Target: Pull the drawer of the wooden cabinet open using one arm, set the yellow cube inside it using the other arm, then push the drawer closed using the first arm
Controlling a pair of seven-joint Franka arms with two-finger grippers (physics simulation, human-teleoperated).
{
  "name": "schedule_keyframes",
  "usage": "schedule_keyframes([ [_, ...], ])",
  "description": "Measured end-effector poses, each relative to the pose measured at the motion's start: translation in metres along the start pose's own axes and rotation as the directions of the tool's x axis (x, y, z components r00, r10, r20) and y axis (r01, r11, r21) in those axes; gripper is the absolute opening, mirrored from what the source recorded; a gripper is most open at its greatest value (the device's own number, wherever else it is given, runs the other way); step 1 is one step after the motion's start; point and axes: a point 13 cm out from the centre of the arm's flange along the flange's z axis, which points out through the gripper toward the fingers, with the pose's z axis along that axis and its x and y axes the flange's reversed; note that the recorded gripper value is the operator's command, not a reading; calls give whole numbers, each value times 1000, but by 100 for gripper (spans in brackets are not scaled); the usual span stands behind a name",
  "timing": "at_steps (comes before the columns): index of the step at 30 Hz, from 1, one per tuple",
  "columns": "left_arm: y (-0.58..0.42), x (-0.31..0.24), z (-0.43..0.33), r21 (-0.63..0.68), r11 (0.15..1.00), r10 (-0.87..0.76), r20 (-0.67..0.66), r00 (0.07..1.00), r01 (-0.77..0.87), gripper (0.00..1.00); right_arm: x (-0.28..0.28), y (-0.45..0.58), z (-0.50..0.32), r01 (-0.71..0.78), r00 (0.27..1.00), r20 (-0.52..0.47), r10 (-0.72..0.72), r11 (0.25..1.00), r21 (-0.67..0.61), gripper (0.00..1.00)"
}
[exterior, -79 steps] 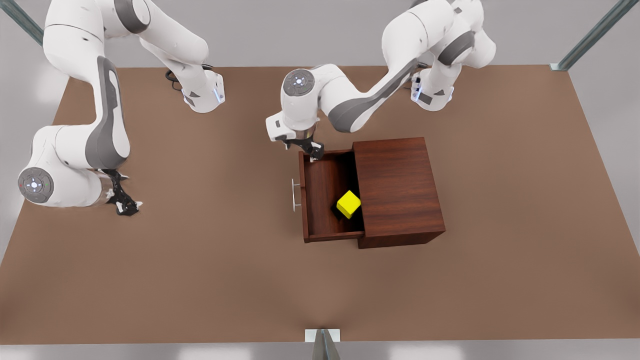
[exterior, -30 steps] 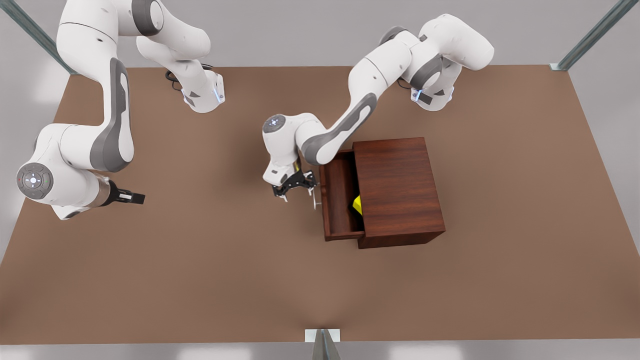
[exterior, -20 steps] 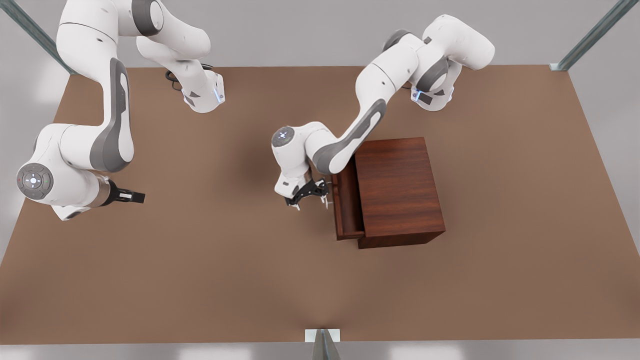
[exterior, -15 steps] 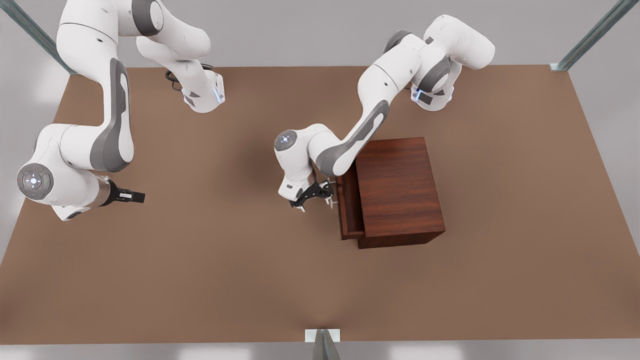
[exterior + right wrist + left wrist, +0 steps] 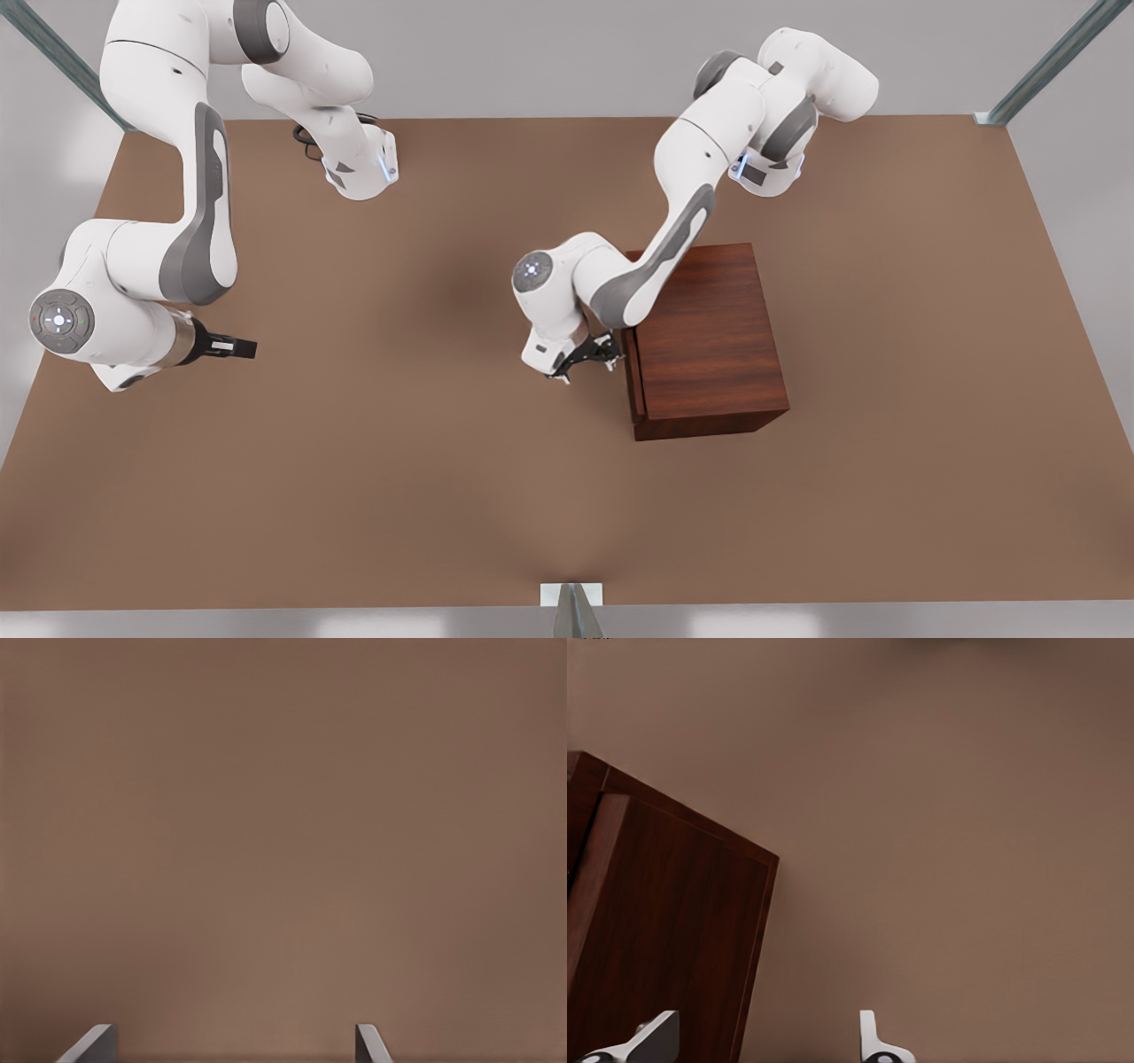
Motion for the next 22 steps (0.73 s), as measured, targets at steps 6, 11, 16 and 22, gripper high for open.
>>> schedule_keyframes([
  [6, 12, -14, 7, -8, 1000, 28, -6, 1000, -28, 100, 0, 0, 1, 4, 1000, -1, -4, 1000, 0, 100],
  [11, 72, -64, -125, 104, 991, -79, -40, 996, 82, 100, 0, -1, 0, 6, 1000, 0, -6, 1000, 1, 100],
  [16, 363, -176, -159, 92, 923, -336, -279, 900, 373, 100, 0, -1, 0, 7, 1000, 0, -7, 1000, 1, 100],
  [22, 411, -143, -142, 199, 937, -198, -374, 906, 286, 100, 0, -2, 0, 9, 1000, 0, -9, 1000, 2, 100],
])
